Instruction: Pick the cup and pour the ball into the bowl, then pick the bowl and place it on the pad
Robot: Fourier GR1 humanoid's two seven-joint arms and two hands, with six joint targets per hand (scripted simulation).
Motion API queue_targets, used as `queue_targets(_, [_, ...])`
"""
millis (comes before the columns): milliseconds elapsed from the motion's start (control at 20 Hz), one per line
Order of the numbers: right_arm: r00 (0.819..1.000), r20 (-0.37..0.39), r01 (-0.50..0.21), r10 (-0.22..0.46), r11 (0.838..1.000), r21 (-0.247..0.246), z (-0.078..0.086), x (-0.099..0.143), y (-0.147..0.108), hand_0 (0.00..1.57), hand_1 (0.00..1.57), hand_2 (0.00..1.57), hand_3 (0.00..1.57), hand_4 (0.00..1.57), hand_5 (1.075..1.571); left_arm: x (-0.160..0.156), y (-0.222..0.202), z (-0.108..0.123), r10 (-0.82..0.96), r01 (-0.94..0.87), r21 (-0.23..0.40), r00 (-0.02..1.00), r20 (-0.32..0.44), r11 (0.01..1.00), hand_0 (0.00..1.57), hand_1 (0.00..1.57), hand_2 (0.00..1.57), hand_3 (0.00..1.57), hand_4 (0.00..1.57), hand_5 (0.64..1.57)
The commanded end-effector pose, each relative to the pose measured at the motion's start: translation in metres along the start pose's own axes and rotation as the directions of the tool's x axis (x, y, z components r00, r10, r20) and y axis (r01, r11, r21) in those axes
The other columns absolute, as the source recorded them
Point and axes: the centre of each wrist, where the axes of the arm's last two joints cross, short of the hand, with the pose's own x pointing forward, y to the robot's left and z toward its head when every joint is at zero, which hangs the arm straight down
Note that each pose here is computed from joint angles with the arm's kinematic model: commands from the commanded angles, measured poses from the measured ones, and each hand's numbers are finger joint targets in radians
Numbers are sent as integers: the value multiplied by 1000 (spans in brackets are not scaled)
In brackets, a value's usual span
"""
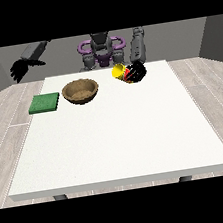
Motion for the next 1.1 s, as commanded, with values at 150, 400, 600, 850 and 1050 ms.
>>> queue_targets(150, [982,-189,-42,22,994,-102,51,-34,-31,0,0,0,0,0,1560,49,-30,-18,-153,153,-196,988,15,969,1397,1397,1571,1571,1091,1571])
queue_targets(400, [972,-235,-46,12,989,-140,66,-40,-41,0,0,0,0,0,1557,79,-67,-7,-305,319,-257,948,92,912,1364,1364,1571,1571,1068,1568])
queue_targets(600, [980,-197,-47,21,991,-127,61,-38,-41,0,0,190,0,0,1555,84,-63,-12,-368,386,-227,922,118,894,1346,1346,1571,1571,1048,1569])
queue_targets(850, [983,-185,-15,-12,989,-144,72,-47,-44,0,0,0,0,0,1552,110,-65,-22,-410,438,-219,897,164,872,1279,1279,1571,1571,1000,1569])
queue_targets(1050, [991,-131,-30,13,991,-127,43,-33,-45,0,0,0,0,0,1547,141,-78,-25,-481,527,-184,842,243,830,937,937,1571,1571,910,1571])
